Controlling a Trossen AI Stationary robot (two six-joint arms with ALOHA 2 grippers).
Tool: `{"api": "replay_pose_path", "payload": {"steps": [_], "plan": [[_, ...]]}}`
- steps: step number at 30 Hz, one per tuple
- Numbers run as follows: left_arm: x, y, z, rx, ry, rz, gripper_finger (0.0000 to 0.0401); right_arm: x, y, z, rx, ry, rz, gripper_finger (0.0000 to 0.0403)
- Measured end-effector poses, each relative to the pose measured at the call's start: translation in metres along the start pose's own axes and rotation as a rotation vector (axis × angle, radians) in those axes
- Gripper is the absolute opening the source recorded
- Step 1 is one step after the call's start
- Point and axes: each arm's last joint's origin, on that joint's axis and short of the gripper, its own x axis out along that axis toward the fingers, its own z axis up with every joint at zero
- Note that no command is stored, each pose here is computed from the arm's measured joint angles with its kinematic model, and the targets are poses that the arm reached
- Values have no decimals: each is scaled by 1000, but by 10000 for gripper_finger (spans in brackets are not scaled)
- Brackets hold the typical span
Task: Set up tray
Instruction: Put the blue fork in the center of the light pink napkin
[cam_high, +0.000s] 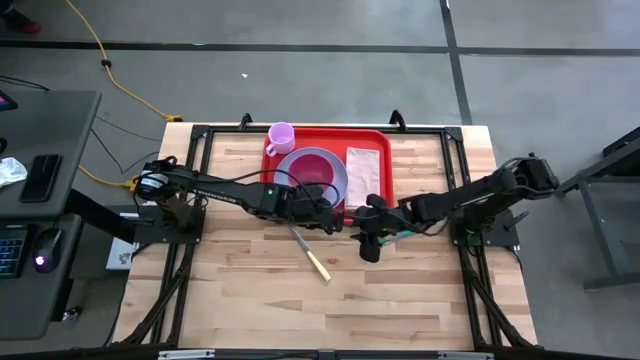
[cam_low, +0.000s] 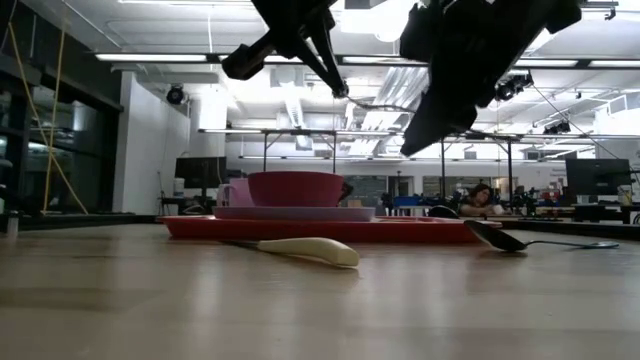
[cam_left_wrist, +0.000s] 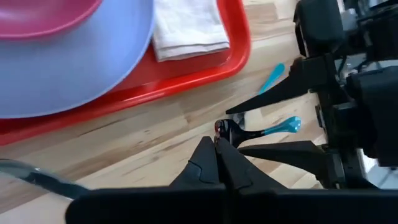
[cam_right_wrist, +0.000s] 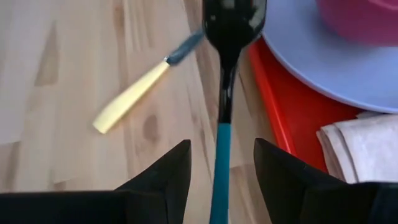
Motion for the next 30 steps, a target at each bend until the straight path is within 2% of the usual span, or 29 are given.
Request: {"api": "replay_pose_path", "payload": {"steps": [16, 30], "plan": [[1, 4, -1, 11, 4, 38, 12, 1, -1, 6, -1, -66, -20, 153], [28, 2, -10, 3, 21, 36, 11, 3, -11, 6, 22, -37, -58, 153]]}}
